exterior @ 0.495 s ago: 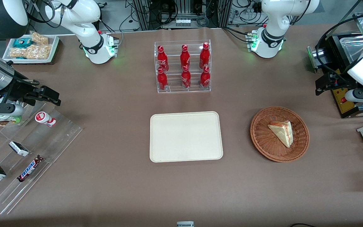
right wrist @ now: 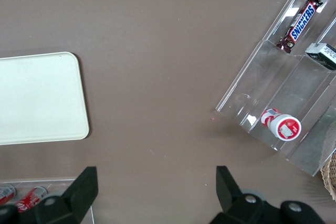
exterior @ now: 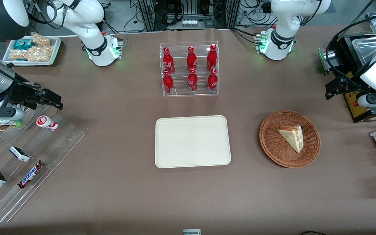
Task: Place sandwich from basket to tray
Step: 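Lower the open left gripper over the sandwich in the wicker basket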
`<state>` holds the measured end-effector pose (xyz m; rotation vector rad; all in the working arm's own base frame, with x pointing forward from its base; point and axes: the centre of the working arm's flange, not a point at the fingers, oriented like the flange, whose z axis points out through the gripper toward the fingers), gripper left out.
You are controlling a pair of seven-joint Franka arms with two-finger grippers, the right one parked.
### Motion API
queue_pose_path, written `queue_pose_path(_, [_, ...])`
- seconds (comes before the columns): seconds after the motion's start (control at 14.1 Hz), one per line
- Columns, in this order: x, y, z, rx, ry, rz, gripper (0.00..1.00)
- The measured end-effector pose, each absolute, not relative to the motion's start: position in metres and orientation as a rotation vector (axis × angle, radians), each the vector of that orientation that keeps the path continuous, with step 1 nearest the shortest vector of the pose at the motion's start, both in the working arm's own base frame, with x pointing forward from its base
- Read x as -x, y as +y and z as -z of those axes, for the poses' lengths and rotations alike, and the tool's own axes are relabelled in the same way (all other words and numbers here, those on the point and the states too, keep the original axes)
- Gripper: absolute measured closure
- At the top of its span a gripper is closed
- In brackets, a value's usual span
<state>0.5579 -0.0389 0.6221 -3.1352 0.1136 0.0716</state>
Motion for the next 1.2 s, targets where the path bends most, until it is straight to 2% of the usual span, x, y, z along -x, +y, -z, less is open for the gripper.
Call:
queue_pose_path(0.35, [-0.558,-0.038,-0.6,3.129,0.11,-0.169,0.0])
queue_pose_path(0.49, [-0.56,-0.038,-0.573,3.125,0.108,-0.222,0.0])
queue_pose_path(0.71, [-0.568,-0.032,-0.509,3.123,0.088,-0.245,0.0])
queue_pose_path(0.85, [-0.567,-0.021,-0.458,3.126,0.058,-0.234,0.0])
queue_pose_path(1.06, [-0.557,-0.014,-0.391,3.127,0.03,-0.155,0.0])
queue_pose_path(1.2, [-0.549,-0.013,-0.364,3.124,-0.115,-0.102,0.0])
